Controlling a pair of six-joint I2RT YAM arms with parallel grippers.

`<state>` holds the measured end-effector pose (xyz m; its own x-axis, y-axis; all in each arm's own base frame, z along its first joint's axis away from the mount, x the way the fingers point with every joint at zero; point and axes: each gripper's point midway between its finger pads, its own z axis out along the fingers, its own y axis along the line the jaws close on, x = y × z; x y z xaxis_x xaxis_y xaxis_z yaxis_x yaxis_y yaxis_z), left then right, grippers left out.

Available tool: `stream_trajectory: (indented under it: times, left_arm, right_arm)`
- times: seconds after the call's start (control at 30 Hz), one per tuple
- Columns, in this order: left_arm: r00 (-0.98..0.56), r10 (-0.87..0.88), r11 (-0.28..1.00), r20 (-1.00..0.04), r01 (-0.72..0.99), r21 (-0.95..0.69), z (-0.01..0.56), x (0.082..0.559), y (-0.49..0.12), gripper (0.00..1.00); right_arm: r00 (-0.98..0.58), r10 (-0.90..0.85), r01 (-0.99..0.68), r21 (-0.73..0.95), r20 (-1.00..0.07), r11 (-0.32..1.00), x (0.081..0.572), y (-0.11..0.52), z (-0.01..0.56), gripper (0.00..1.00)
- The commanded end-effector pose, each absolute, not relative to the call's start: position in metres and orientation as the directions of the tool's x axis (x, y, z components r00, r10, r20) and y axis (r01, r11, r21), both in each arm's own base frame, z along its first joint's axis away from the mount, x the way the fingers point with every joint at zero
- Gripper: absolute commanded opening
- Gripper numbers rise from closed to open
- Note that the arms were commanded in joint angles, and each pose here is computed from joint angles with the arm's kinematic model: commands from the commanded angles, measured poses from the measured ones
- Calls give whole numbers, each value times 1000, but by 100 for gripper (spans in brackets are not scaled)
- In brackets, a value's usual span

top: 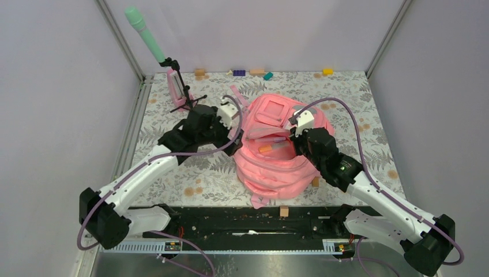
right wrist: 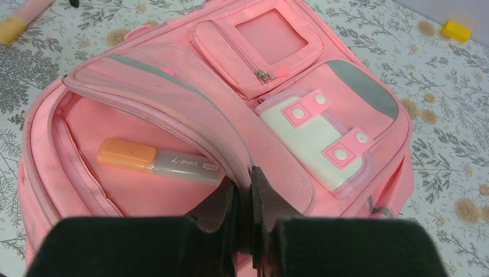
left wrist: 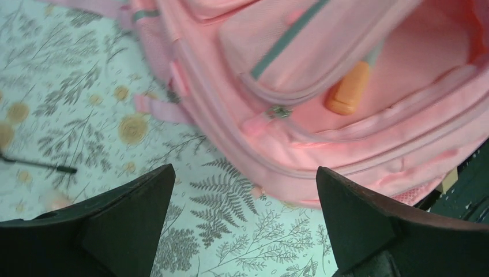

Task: Pack the student bag
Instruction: Pick up the stationery from the center of the board.

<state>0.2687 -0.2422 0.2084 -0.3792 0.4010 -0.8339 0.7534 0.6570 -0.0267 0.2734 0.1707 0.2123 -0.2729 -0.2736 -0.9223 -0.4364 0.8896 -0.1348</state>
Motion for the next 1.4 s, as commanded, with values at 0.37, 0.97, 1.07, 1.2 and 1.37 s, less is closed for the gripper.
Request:
stream_trajectory:
  times: [0.37,0.97,1.07,1.2,1.37]
  left_arm:
    - [-695,-61,936,-716,210,-284,159,335,-119,99]
    - [-845,-172,976,-506,-77,-203,62,362,-47,95]
    - [-854,-176,979,-490,-99,-179,54,365,-37,89]
    - [-869,-166,981,-466,-98,-168,45,364,-34,80]
    - [-876,-158,982,-456,-93,-162,43,363,-34,73]
  right_arm:
    - [-179,-196,-382,-115,-964,917,290,175,248,0]
    - [-182,-197,-387,-114,-963,915,290,176,247,0]
    - [-181,-196,-386,-114,-964,916,290,175,247,0]
    - [-179,-198,-382,-118,-964,917,290,174,248,0]
    - [-183,-200,-383,-117,-963,916,290,175,246,0]
